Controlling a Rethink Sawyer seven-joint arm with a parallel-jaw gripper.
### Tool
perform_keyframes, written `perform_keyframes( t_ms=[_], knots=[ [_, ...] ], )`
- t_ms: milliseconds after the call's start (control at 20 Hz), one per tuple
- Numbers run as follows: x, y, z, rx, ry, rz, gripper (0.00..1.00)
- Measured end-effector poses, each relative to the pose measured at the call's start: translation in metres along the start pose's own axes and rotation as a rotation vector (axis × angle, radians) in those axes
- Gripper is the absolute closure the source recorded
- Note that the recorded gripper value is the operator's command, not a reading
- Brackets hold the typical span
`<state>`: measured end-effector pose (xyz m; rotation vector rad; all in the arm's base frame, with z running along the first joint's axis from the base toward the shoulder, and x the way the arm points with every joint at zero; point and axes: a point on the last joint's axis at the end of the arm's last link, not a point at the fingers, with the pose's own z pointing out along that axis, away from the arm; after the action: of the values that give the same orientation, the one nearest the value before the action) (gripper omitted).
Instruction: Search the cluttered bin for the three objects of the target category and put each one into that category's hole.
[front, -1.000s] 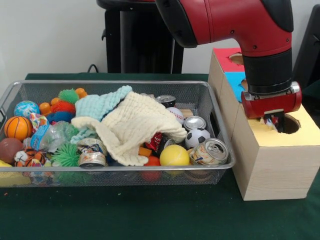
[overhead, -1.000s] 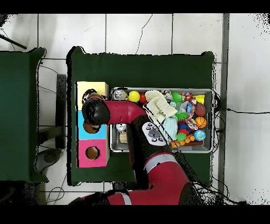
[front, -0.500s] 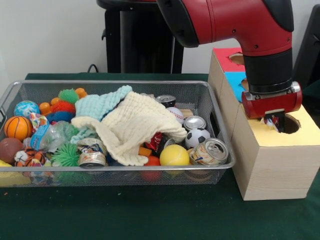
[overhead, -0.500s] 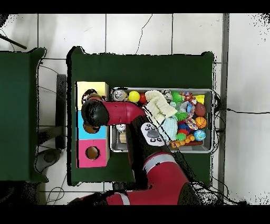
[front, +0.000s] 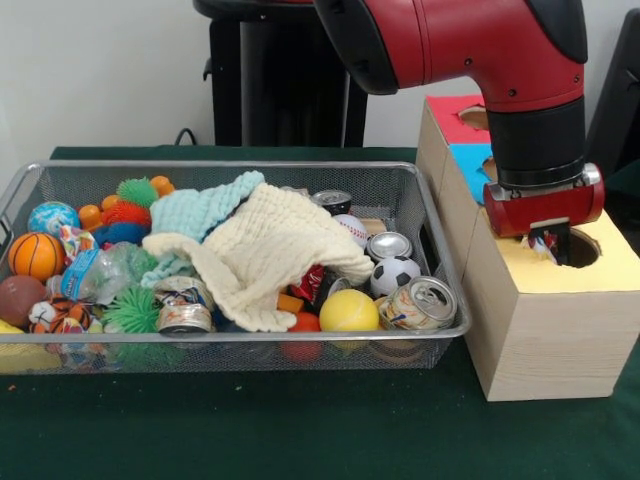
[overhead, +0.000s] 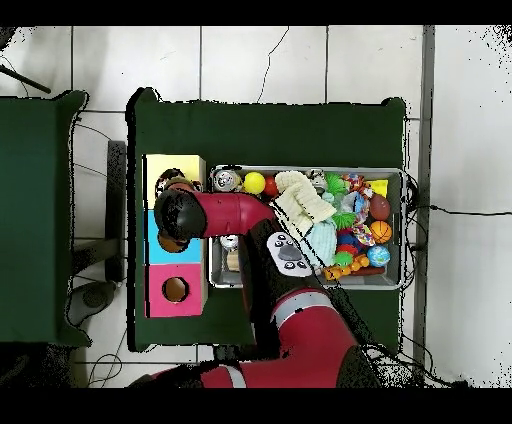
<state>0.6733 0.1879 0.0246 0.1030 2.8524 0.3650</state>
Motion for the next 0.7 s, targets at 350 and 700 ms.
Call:
perform_keyframes(
  t_ms=[350, 700],
  knots=[
    [0.0003, 0.0002, 0.0000, 0.001, -0.003, -0.001, 1.00],
    [0.0006, 0.0001, 0.0001, 0.002, -0.008, -0.006, 1.00]
  ],
)
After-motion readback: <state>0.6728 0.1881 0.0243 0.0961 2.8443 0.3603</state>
